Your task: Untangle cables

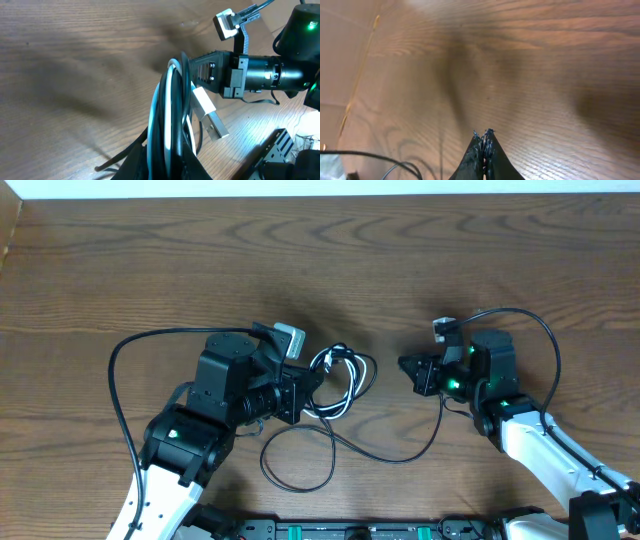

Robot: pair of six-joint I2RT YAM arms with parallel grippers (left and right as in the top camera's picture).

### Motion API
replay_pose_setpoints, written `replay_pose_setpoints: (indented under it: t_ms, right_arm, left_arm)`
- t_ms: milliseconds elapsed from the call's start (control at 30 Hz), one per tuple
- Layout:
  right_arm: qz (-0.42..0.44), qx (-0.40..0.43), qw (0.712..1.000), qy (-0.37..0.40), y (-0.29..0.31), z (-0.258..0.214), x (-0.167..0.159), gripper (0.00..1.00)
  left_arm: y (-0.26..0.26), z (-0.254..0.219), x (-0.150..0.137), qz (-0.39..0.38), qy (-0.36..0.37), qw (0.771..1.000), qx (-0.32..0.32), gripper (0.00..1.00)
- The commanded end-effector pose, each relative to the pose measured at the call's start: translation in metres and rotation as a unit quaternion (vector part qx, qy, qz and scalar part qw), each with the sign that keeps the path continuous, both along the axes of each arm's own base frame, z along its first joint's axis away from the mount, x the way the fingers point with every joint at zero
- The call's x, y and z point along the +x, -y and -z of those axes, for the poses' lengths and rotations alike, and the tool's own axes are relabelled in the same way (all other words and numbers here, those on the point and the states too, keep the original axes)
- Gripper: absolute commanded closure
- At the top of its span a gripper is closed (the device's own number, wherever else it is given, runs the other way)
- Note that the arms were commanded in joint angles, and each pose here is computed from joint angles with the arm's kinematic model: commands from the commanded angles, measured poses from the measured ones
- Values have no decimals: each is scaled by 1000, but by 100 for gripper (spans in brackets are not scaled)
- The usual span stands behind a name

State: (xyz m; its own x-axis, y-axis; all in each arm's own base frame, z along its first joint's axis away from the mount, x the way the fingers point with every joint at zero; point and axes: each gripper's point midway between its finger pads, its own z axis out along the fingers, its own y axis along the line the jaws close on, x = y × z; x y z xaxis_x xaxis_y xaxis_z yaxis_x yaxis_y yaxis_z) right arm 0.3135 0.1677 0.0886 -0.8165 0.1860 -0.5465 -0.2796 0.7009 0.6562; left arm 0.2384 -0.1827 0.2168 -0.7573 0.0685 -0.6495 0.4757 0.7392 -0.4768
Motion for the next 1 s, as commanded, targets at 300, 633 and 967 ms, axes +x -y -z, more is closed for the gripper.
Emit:
replay_pose_setpoints:
  t_ms: [300,633,967]
  right_arm:
    - [-175,130,974,65,-42,-55,-34,74]
    - [-310,203,919,134,-55,-100,-70,69]
    - [-236,203,950,39,-52,-82,-57,64]
  left_arm:
    - [-5,2,15,-48,-13,999,-1,92]
    - [-8,5,44,-155,-66,984,-53,92]
    - [-17,5,51,-199,-67,976,-55,92]
